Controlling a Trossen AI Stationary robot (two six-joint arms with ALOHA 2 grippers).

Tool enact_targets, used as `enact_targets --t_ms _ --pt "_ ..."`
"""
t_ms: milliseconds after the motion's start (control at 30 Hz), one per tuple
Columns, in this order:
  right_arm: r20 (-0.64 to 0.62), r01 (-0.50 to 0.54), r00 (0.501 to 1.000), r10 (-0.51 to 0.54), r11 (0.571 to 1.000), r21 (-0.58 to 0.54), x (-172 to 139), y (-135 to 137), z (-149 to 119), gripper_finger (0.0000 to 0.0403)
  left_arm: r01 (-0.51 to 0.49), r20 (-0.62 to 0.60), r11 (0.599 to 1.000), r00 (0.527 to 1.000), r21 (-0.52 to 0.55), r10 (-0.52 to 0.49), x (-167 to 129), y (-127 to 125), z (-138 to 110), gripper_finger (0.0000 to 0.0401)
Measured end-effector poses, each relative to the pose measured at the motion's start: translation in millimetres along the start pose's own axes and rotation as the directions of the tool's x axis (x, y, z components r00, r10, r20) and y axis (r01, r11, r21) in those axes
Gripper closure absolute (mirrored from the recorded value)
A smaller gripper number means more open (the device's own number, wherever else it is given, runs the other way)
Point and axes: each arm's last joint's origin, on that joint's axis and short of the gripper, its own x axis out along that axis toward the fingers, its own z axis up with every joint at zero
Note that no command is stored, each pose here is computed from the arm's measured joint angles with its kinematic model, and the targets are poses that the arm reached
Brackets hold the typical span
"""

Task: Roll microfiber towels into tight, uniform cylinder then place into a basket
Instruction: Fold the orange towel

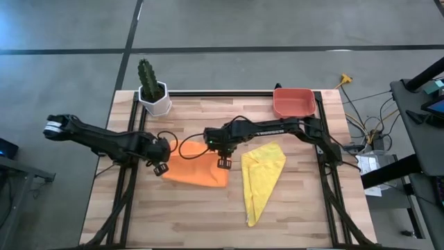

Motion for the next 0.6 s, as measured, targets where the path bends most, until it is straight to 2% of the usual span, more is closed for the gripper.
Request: enact_targets --t_ms 333,600 --pt "-0.051 0.046 0.998 -0.044 0.998 0.036 5 -9 -4 0.0394 -0.137 0.105 0.990 0.985 -0.024 0.139 1 6 6 0.0401" --pt "-0.066 0.094 0.994 -0.090 0.994 0.063 6 -18 -5 0.0394 -0.147 0.112 0.989 0.982 -0.026 0.149 1 9 8 0.0401"
